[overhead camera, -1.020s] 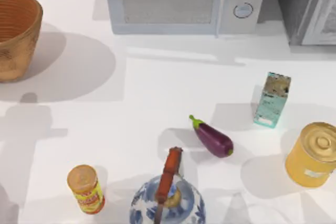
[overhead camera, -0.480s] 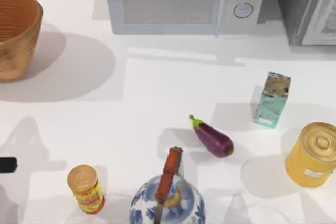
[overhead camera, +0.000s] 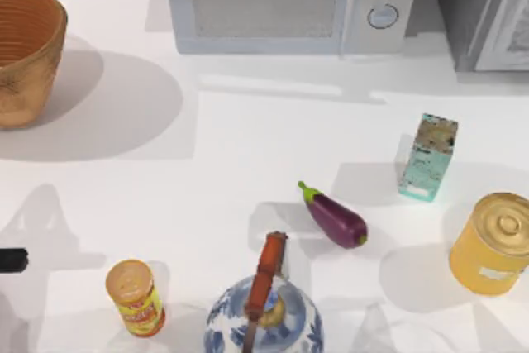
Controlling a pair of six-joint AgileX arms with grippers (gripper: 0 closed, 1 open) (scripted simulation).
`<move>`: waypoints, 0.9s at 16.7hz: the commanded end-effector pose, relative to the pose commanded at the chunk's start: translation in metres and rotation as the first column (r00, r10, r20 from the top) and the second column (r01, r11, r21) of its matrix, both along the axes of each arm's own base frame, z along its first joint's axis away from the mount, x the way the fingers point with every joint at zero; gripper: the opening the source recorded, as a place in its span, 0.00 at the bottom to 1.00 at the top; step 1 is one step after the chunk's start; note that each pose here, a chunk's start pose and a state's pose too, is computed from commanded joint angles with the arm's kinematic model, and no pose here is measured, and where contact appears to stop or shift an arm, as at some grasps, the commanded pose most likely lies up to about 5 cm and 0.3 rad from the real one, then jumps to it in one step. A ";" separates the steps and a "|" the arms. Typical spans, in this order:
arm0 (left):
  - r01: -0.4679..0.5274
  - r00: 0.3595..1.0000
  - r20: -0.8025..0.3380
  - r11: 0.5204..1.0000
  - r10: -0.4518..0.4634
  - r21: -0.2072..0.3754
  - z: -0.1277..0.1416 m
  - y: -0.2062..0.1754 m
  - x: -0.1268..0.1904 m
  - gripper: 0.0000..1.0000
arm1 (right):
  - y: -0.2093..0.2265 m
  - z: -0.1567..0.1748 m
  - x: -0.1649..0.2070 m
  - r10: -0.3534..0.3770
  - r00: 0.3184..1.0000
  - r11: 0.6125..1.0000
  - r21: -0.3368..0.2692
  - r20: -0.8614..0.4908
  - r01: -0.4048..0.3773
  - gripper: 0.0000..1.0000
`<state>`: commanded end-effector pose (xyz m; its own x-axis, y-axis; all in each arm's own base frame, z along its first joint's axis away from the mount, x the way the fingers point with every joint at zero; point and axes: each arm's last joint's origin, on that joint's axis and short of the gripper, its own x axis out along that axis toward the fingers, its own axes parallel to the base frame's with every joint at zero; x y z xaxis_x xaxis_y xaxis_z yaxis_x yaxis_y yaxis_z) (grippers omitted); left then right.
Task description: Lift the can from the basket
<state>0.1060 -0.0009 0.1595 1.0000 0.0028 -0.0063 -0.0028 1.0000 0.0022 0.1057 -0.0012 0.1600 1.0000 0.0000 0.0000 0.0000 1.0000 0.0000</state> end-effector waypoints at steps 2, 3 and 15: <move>0.025 0.999 0.024 1.000 -0.025 0.000 0.009 -0.001 0.001 0.00 | 0.000 0.000 0.000 0.000 1.000 1.000 0.000 0.000 0.000 1.00; 0.050 0.998 0.040 0.999 -0.050 0.001 0.017 -0.002 0.003 0.00 | 0.000 0.000 0.000 0.000 1.000 1.000 0.000 0.000 0.000 1.00; 0.430 0.882 0.177 0.900 -0.436 0.072 0.102 -0.018 0.065 0.00 | 0.000 0.000 0.000 0.000 1.000 1.000 0.000 0.000 0.000 1.00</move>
<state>0.1714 -0.0189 0.2617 0.8847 -0.4336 0.1714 0.4273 0.9011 0.0740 0.1057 -0.0012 0.1600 1.0000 0.0000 0.0000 0.0000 1.0000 0.0000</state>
